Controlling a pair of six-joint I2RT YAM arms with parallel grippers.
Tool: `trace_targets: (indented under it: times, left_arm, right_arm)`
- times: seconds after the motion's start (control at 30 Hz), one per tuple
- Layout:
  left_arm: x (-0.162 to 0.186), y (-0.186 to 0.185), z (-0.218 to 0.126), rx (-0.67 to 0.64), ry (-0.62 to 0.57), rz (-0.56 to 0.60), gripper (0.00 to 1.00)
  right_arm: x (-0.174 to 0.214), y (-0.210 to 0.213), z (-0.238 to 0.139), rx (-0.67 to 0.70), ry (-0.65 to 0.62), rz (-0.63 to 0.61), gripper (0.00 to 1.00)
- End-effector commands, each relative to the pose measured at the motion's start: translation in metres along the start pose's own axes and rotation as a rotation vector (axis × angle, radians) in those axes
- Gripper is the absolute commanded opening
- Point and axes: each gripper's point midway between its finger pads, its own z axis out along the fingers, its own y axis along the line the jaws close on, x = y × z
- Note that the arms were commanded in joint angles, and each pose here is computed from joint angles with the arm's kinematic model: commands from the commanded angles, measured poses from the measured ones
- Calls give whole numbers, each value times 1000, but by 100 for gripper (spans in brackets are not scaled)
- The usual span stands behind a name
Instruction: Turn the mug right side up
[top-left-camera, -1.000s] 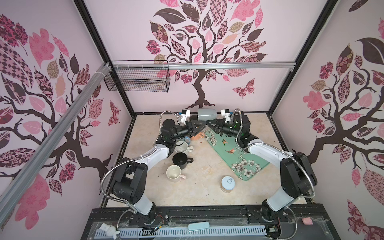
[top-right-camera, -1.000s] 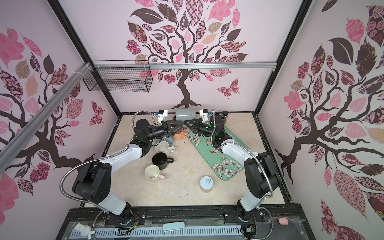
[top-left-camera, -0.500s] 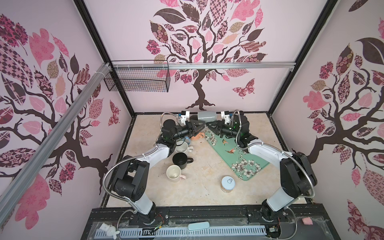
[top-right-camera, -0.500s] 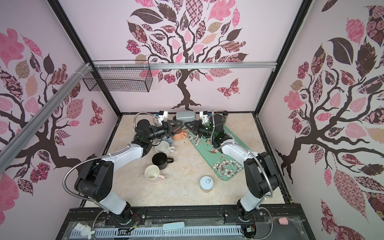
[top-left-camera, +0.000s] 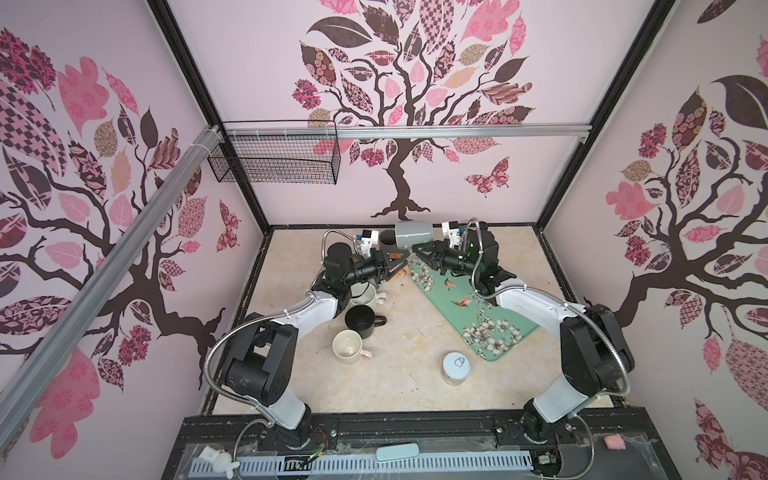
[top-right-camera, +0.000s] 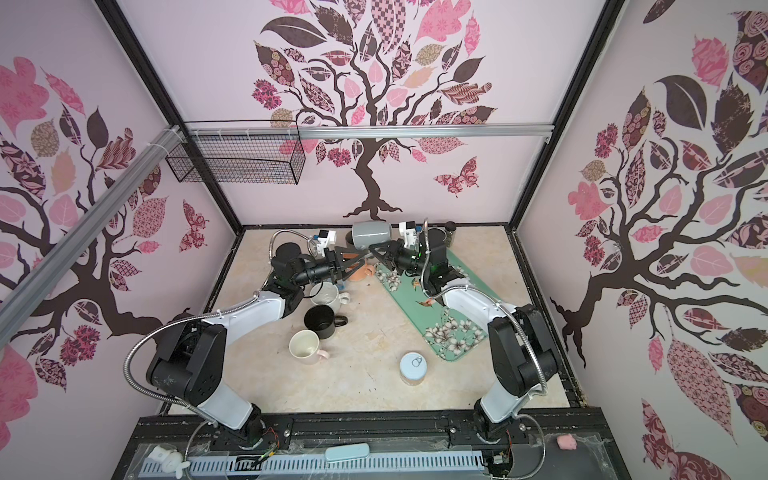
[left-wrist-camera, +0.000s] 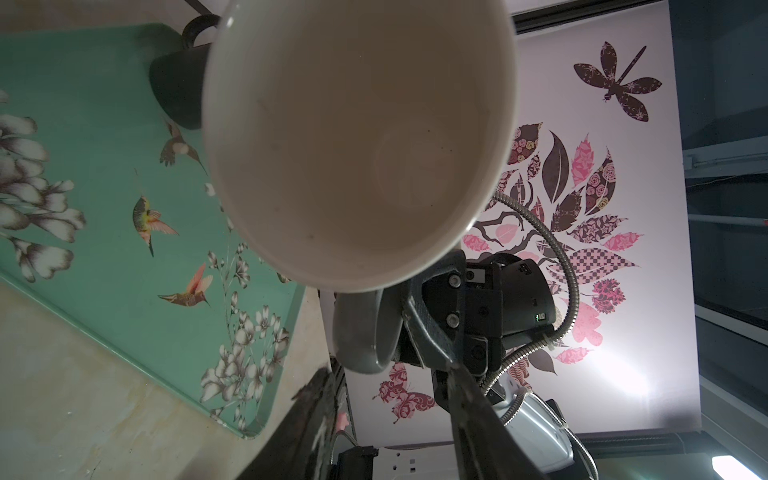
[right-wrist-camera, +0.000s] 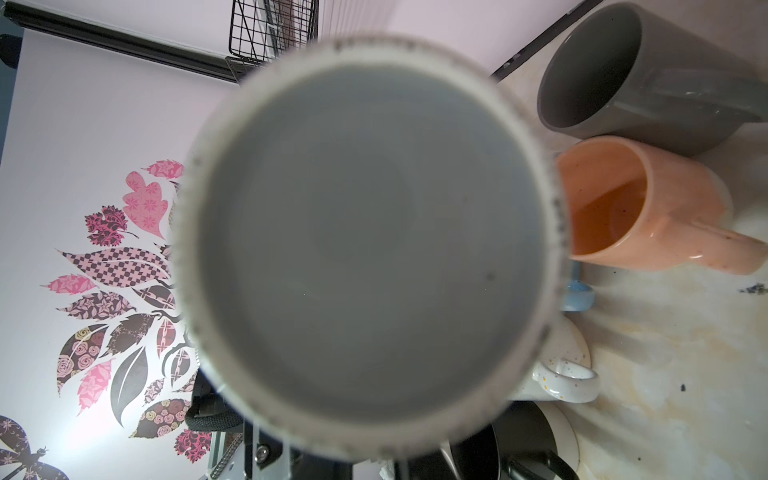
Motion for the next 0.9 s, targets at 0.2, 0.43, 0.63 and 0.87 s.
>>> trace_targets:
  times: [0.2, 0.43, 0.63, 0.87]
  left_arm:
    - [-27, -23, 14, 129, -38, -39, 40]
    - [-34, -24, 22, 162, -44, -73, 21]
    - [-28, -10, 31, 121, -26, -94, 0]
    - [5, 32, 42, -108, 41, -74, 0]
  right_arm:
    - [-6, 56, -5, -168, -7, -81, 0]
    - [-3, 48, -3, -163, 4, -65, 0]
    - [-1, 15, -2, -39, 44, -48, 14]
    - [-12, -40, -43, 135, -17, -47, 36]
